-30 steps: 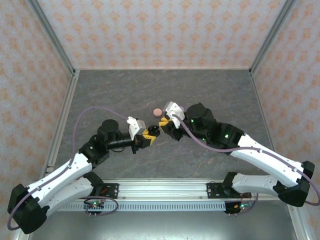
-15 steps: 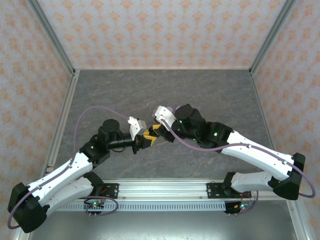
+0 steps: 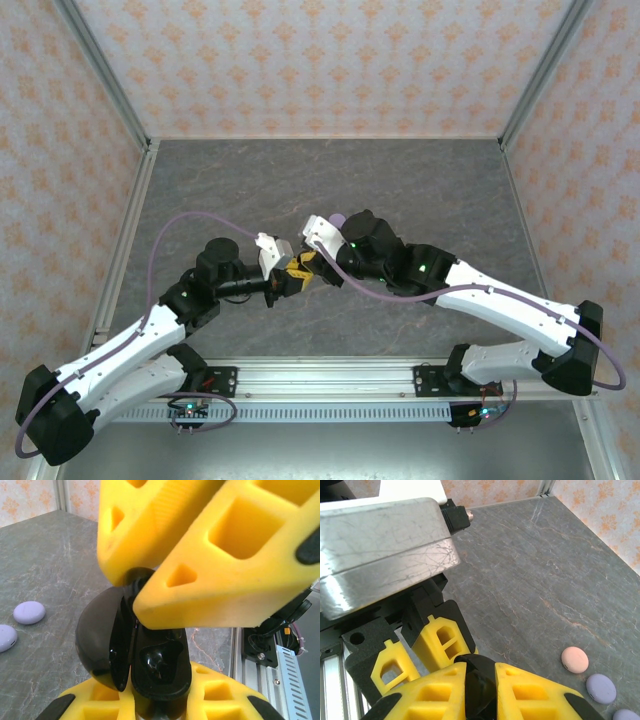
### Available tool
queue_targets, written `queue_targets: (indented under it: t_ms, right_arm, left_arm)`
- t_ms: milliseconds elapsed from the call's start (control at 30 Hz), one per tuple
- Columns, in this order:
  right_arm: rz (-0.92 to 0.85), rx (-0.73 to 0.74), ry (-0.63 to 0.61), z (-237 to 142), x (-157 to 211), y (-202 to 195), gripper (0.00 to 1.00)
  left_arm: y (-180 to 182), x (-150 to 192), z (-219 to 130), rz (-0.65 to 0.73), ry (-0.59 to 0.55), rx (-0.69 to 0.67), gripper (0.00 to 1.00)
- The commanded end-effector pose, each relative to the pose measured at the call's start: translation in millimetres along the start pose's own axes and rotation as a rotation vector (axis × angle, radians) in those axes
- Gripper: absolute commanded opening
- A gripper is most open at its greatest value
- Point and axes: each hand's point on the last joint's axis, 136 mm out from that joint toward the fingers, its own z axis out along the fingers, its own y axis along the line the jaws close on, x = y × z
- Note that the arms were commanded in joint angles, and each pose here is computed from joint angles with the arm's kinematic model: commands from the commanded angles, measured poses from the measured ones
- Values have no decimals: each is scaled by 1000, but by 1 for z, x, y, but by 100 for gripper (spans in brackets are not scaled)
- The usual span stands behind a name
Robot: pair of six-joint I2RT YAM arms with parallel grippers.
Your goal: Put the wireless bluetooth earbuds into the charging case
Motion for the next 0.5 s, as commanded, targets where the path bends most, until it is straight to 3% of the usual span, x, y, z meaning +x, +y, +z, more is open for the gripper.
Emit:
queue_targets:
  t_ms: [0, 467]
  right_arm:
    - [-9, -4, -57, -3, -16, 1, 18]
    - [-21, -15, -38, 2, -10, 4, 18]
  left_arm:
    - [-12, -31, -4, 45, -81, 43, 0]
    - [-16, -38, -6, 45, -108, 61, 0]
